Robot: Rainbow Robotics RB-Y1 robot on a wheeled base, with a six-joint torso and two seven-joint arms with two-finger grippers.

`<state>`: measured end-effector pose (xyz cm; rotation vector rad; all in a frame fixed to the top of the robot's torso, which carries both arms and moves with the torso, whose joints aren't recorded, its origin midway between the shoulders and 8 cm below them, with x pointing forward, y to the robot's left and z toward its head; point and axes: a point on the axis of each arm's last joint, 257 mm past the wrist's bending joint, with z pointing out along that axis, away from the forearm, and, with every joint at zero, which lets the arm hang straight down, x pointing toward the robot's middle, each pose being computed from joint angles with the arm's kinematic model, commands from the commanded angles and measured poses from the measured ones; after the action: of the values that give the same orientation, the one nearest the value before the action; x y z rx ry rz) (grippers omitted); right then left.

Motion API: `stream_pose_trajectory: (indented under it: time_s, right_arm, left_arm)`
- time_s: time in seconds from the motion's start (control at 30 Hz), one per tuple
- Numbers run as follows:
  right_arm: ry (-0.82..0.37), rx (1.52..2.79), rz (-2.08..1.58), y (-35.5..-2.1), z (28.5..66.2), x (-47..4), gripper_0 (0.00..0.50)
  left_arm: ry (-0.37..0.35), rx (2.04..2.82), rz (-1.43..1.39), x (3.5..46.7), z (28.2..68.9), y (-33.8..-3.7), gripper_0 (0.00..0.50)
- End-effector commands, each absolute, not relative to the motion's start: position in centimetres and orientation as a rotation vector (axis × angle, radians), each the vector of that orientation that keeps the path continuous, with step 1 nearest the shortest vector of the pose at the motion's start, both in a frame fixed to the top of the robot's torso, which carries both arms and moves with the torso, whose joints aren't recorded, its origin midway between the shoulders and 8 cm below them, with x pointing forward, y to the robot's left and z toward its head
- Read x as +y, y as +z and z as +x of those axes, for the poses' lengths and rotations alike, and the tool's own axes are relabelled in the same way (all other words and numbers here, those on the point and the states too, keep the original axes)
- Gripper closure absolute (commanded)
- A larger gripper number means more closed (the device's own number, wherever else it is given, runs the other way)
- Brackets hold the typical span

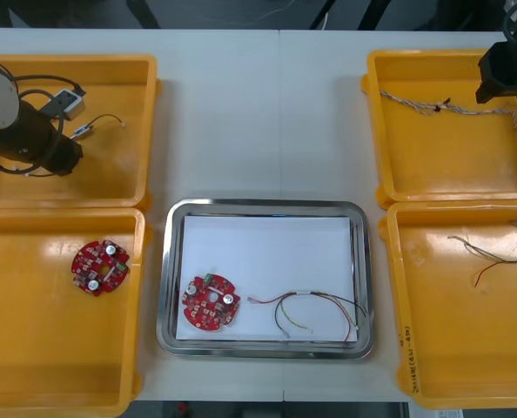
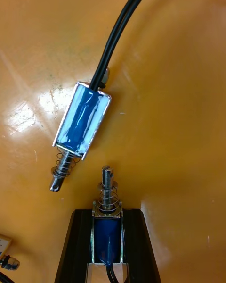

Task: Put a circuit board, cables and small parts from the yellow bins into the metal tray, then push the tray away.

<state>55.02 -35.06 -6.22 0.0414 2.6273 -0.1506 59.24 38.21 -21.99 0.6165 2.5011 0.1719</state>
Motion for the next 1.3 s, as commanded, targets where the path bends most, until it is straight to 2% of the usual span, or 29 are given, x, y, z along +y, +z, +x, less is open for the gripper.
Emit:
stream_pose_trajectory:
  time_s: [0.03, 0.47, 0.8, 1.3]
  right_arm:
    - [-0.117, 2.516, 0.15, -2.4, 57.0, -37.0, 0.0]
    - [-0.005, 2.434, 0.196, -2.0, 61.8, -36.6, 0.0]
    - [0.032, 2.39, 0.231, -2.9, 64.2, -36.8, 0.0]
    - [0.065, 2.304, 0.295, -4.4, 67.6, -37.4, 0.0]
  left_arm:
    - [0.135, 2.46, 0.618, 37.3, 60.3, -18.1, 0.5]
    - [0.08, 2.485, 0.584, 36.6, 58.8, -14.6, 0.5]
    - [0.069, 2.523, 0.557, 35.3, 56.9, -12.3, 0.5]
    - [-0.005, 2.575, 0.343, 26.6, 52.5, -9.4, 0.5]
